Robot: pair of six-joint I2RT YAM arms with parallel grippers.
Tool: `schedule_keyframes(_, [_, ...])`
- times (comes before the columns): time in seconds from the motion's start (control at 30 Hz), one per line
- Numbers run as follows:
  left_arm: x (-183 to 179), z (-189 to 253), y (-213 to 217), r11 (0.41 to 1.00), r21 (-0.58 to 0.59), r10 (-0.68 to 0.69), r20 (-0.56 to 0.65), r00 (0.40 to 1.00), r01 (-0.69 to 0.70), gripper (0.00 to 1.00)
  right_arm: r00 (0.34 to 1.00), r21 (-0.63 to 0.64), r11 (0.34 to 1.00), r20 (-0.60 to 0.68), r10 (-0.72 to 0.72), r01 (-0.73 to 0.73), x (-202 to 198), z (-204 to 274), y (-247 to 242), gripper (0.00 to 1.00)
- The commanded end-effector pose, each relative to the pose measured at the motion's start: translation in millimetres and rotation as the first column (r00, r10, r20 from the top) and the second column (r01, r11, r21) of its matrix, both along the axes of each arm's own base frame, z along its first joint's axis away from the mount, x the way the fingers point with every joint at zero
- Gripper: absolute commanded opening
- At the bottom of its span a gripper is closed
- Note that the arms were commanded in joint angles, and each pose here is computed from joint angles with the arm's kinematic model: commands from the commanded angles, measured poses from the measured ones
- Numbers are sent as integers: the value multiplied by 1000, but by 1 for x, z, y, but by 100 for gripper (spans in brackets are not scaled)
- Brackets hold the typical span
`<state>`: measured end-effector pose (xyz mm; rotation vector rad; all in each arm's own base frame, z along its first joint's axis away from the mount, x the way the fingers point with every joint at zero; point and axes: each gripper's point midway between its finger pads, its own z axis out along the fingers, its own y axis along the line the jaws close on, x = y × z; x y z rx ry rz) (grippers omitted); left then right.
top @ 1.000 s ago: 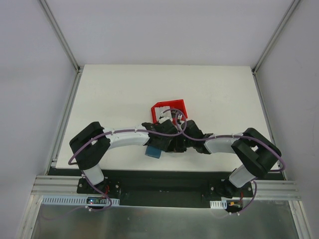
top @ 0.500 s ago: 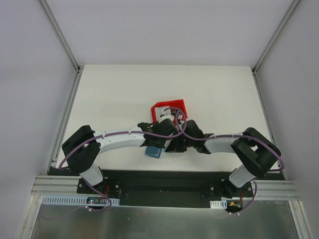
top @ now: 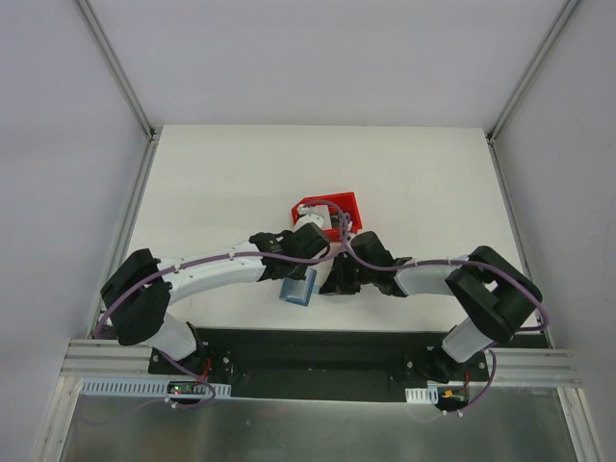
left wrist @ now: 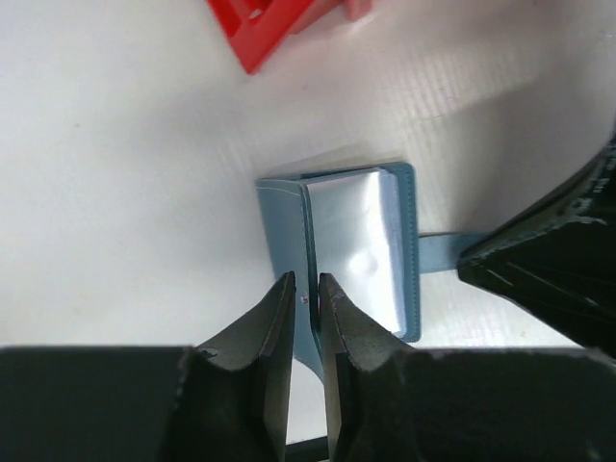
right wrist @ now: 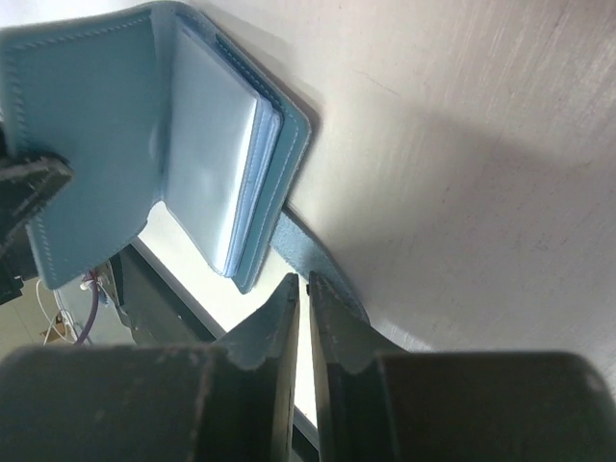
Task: Put the credit cards into the card holder
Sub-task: Open the card holder at the center of the board.
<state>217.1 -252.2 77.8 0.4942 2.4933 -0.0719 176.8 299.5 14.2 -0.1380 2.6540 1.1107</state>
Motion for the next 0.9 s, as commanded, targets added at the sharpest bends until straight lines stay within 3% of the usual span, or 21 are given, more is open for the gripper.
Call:
schedule_keyframes(0.0, [4, 6, 30, 997, 76, 22, 28, 999, -24, 16, 997, -235, 971, -57, -50, 35, -11, -49, -44, 13])
schedule_keyframes(0.17, [3, 5, 38, 996, 86, 37, 25, 999, -39, 15, 997, -230, 973, -55, -45, 31, -10, -47, -42, 13])
schedule_keyframes(0.4, [1, -1, 50, 995, 82, 64, -5, 998, -64, 0, 998, -227, 974, -57, -39, 25, -9, -46, -40, 13])
schedule_keyframes(0.7, [-3, -29, 71, 987, -8, 159, -115, 981, -161, 0, 1000, -171, 985, -9, -12, 10, -1, -21, -29, 13])
schedule_keyframes(0.87, [-8, -41, 62, 980, -85, 163, -173, 971, -180, 0, 999, -180, 984, 41, 8, -1, 11, -1, -24, 14])
